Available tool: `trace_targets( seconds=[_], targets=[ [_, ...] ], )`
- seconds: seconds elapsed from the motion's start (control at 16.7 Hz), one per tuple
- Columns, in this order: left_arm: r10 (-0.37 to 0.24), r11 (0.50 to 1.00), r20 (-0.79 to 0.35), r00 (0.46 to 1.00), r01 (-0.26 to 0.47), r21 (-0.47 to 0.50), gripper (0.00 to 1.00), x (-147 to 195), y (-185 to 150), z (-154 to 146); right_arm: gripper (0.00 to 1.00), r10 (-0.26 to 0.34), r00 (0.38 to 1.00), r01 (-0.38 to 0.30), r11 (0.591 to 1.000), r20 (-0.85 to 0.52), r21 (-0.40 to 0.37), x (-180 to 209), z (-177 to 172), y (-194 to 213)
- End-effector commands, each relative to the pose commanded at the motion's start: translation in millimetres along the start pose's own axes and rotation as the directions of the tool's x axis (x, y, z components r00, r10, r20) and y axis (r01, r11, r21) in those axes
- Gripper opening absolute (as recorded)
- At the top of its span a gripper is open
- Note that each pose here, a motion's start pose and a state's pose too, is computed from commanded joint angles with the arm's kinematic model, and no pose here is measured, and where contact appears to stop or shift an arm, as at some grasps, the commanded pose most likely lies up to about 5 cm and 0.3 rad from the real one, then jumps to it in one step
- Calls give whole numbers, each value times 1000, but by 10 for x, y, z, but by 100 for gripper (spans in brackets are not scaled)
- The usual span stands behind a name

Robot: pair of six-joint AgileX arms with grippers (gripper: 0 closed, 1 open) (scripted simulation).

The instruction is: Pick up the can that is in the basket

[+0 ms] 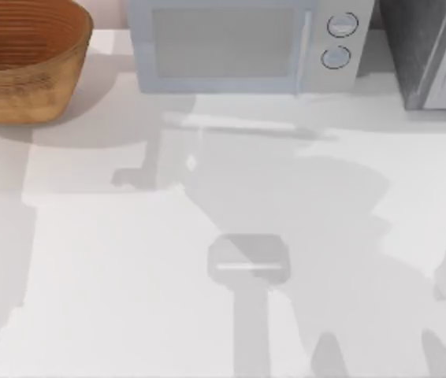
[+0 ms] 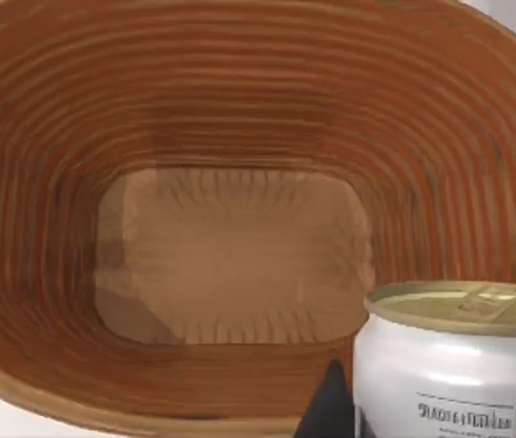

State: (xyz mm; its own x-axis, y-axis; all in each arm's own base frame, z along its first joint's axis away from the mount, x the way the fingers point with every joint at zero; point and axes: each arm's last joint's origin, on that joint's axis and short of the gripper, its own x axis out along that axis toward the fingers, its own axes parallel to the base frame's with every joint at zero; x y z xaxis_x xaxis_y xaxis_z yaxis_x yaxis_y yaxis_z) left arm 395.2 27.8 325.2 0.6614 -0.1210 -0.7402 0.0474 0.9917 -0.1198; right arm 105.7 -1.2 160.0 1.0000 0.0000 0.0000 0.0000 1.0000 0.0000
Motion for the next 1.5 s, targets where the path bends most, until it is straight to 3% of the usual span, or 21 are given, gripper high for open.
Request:
trace_targets(
  seconds=[0.18, 0.36, 0.6, 0.84, 1.14, 1.5],
  targets=[
    [15, 999, 184, 983, -23, 38, 0, -753, -189, -492, 100, 0, 1000, 0, 1000, 0, 0, 0, 0, 0],
    [25, 997, 348, 937, -50, 61, 0, -1187, -297, -1219, 100, 0, 1000, 0, 1000, 0, 0, 0, 0, 0],
    [34, 994, 530, 847, -84, 71, 0, -1245, -322, -2207, 100, 0, 1000, 0, 1000, 0, 0, 0, 0, 0],
    [40, 992, 666, 745, -108, 62, 0, -976, -279, -2901, 100, 0, 1000, 0, 1000, 0, 0, 0, 0, 0],
    [47, 992, 744, 667, -120, 46, 0, -678, -230, -3255, 100, 0, 1000, 0, 1000, 0, 0, 0, 0, 0],
    [49, 991, 744, 666, -123, 45, 0, -651, -224, -3275, 100, 0, 1000, 0, 1000, 0, 0, 0, 0, 0]
  ],
)
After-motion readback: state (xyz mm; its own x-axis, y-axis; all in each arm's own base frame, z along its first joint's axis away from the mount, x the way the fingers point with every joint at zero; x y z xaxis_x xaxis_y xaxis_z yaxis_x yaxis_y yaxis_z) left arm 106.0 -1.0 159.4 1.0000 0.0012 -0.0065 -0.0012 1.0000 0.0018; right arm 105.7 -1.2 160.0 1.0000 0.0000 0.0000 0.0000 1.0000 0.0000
